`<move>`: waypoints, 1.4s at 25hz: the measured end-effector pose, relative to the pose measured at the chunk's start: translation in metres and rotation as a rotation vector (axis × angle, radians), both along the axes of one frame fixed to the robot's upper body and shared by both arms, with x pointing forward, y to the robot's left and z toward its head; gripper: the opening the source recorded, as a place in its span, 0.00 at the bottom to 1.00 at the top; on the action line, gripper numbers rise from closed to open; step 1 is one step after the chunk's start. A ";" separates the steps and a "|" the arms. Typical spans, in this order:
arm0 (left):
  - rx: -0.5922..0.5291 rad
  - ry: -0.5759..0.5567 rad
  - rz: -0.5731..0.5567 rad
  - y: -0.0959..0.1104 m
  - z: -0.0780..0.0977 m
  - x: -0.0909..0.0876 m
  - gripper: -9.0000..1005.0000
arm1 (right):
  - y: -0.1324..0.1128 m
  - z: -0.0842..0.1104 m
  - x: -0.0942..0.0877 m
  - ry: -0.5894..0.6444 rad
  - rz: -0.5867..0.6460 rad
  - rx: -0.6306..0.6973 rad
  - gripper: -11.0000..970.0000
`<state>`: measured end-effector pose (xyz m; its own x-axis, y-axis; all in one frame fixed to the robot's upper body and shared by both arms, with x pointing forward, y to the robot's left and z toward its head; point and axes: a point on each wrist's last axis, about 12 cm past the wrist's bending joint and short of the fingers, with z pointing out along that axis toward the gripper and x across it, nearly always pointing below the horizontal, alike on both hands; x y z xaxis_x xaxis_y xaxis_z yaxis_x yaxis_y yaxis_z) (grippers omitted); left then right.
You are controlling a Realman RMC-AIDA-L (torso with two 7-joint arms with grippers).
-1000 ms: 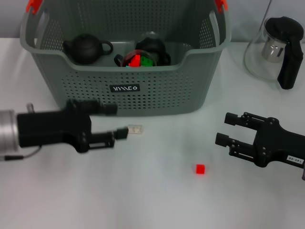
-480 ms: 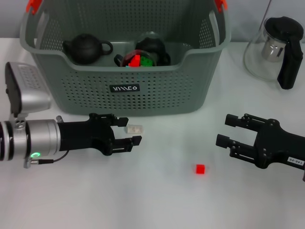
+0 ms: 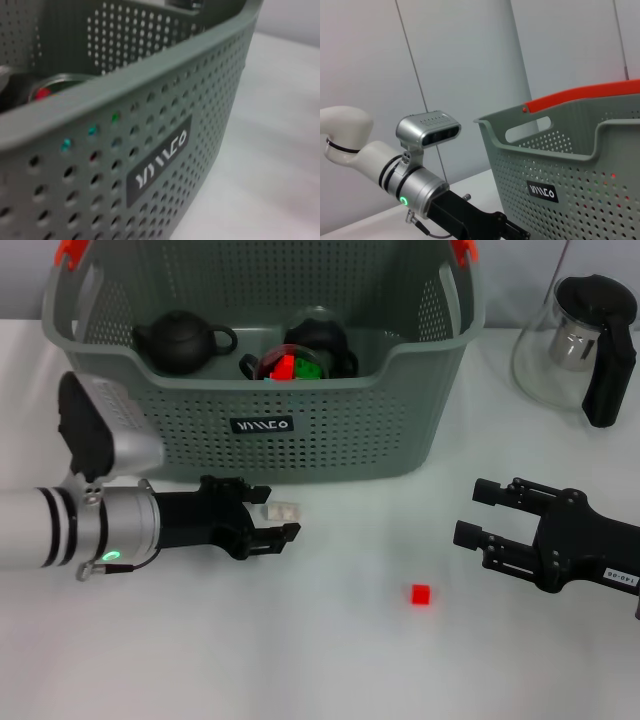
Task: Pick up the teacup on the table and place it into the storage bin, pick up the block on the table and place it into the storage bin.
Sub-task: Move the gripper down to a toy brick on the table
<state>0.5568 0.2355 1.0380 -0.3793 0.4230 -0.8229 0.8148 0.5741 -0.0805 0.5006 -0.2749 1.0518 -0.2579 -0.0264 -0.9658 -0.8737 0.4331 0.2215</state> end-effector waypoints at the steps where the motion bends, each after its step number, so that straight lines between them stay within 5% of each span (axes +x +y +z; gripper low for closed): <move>1: 0.006 0.001 0.003 -0.001 -0.001 0.001 0.67 | 0.000 0.000 0.000 0.000 0.000 0.000 0.71; 12: 0.020 0.006 0.003 -0.008 -0.003 0.006 0.67 | -0.001 -0.001 -0.001 0.003 -0.004 0.000 0.71; 24: -0.055 0.100 -0.197 -0.019 0.001 -0.018 0.67 | -0.001 -0.001 -0.002 0.002 -0.001 0.002 0.71; 35: 0.009 0.011 -0.082 -0.011 0.001 -0.003 0.67 | -0.001 -0.002 -0.003 0.003 -0.004 0.000 0.71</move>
<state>0.5539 0.2244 1.0387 -0.3517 0.4606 -0.8150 0.8584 0.5060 -0.0845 0.4975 -0.2756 1.0494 -0.2604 -0.0253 -0.9652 -0.8714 0.4366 0.2237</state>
